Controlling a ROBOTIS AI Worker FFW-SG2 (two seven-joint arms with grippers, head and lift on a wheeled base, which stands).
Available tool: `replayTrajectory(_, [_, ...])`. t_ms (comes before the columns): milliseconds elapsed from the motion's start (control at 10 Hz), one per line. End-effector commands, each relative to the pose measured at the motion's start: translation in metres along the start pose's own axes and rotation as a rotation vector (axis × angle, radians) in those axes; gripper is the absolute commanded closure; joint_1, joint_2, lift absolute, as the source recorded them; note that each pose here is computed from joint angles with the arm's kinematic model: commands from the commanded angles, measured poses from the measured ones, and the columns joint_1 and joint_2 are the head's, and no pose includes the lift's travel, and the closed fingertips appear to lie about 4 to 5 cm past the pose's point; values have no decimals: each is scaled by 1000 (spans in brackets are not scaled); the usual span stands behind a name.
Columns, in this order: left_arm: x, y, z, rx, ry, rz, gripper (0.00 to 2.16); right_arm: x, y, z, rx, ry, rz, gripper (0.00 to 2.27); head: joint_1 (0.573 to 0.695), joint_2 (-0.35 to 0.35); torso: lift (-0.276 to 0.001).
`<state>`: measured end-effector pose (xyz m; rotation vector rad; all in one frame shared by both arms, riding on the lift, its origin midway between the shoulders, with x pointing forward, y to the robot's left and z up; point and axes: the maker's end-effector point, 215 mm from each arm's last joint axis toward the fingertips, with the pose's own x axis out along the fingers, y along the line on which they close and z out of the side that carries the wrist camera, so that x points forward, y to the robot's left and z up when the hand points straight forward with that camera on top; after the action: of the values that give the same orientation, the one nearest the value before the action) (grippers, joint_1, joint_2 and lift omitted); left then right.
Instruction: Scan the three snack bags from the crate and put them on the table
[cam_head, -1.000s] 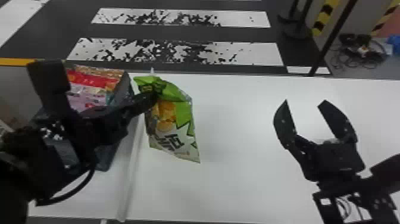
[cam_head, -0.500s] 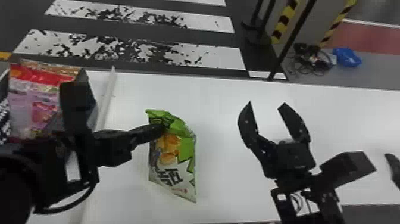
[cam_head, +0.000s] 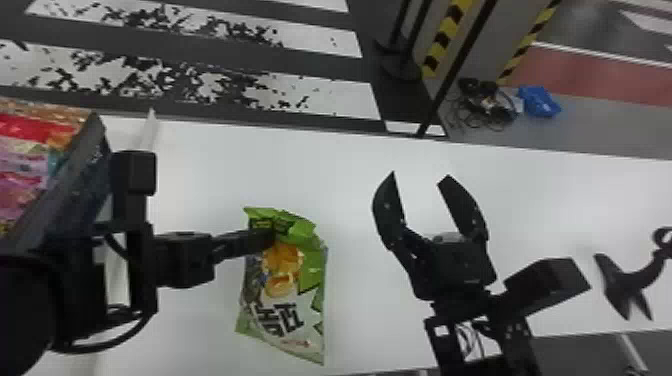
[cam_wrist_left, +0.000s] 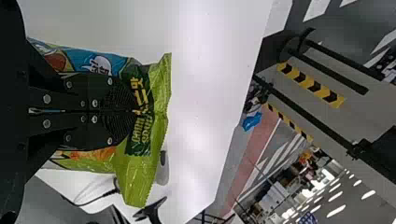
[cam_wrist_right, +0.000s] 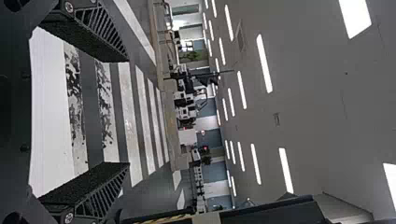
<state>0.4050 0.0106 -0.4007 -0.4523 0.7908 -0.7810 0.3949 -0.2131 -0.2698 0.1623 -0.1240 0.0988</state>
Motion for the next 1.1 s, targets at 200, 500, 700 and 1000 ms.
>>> replayTrajectory(200, [33,17,12,-26,20,-24,2138,2,-8,-2,8,-6,-9,87,695,-298,-94])
replayTrajectory(500, [46,36,35,76,-45,53,238,6,-9,-6,9,-1,-4,87,695,-276,-94])
replayTrajectory(700, [51,28,34,106,-30,43,9,7,-9,-5,9,-5,-3,87,695,-275,-94])
replayTrajectory(1000, [51,11,29,128,-28,10,33,9,-8,-8,9,-2,-3,87,695,-291,-94])
